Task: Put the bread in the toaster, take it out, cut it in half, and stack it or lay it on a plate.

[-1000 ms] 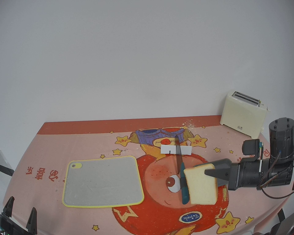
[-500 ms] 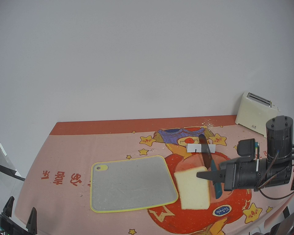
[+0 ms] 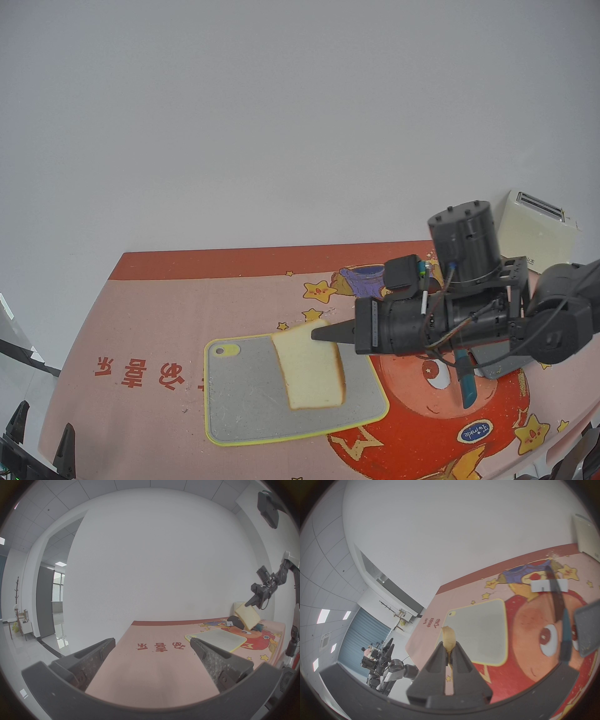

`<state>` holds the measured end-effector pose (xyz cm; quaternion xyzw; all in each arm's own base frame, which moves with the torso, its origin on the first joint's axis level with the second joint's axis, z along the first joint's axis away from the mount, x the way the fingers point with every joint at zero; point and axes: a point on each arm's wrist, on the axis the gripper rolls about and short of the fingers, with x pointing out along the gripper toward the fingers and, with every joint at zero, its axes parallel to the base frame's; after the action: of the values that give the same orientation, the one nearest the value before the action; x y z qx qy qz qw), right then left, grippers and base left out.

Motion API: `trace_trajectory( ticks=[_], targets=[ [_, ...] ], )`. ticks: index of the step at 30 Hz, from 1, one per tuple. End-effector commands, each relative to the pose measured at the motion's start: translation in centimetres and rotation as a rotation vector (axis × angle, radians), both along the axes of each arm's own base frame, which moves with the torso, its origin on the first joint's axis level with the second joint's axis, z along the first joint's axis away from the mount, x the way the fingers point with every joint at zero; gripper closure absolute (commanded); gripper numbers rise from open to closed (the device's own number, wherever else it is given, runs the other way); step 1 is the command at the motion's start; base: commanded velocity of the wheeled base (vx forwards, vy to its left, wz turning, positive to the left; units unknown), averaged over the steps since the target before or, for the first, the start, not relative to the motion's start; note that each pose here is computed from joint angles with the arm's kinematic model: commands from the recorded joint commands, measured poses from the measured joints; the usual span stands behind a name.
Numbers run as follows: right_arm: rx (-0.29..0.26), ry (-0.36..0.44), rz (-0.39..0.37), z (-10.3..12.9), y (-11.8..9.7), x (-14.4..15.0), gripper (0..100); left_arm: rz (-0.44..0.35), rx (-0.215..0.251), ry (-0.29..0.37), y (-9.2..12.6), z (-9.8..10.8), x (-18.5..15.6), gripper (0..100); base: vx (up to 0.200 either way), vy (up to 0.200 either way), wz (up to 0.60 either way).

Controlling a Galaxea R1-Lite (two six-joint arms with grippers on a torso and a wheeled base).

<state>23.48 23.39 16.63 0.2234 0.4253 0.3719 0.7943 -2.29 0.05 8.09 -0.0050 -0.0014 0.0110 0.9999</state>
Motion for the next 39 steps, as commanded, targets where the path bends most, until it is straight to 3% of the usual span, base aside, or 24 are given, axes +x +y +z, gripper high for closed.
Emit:
trace_trajectory(
  ticks=[1, 11, 16, 21, 22, 25, 27, 34, 39],
  targets=[
    [0.011, 0.15, -0.07, -2.4, 1.3, 1.6, 100, 0.0, -0.001, 0.007, 0.0, -0.5, 0.1, 0, 0.0, 0.0, 0.0],
    [0.039, 0.276, -0.099, -3.1, 2.7, 0.2, 100, 0.0, -0.001, 0.006, 0.0, -0.5, 0.1, 0, 0.0, 0.0, 0.0],
    [0.07, 0.366, -0.158, -3.3, 3.1, -0.1, 100, 0.0, -0.001, 0.007, 0.0, -0.5, 0.1, 0, 0.0, 0.0, 0.0],
    [0.179, 0.441, -0.258, -2.8, 2.8, 0.2, 100, 0.0, -0.001, 0.006, 0.0, -0.5, 0.1, 0, 0.0, 0.0, 0.0],
    [0.222, 0.453, -0.284, -2.7, 2.6, 0.2, 100, 0.0, -0.001, 0.007, 0.0, -0.5, 0.1, 0, 0.0, 0.0, 0.0],
    [0.264, 0.446, -0.321, -3.0, 2.5, 0.0, 100, 0.0, -0.001, 0.006, 0.0, -0.5, 0.1, 0, 0.0, 0.0, 0.0],
    [0.322, 0.374, -0.404, -4.1, 2.3, -0.5, 100, 0.0, -0.001, 0.007, 0.0, -0.5, 0.1, 0, 0.0, 0.0, 0.0],
    [0.476, 0.23, -0.489, -5.9, 1.9, -2.6, 100, 0.0, -0.001, 0.007, 0.0, -0.5, 0.1, 0, 0.0, 0.0, 0.0],
    [0.447, 0.234, -0.525, -8.5, 1.9, -2.7, 100, 0.0, -0.001, 0.006, 0.0, -0.5, 0.1, 0, 0.0, 0.0, 0.0]
  ],
)
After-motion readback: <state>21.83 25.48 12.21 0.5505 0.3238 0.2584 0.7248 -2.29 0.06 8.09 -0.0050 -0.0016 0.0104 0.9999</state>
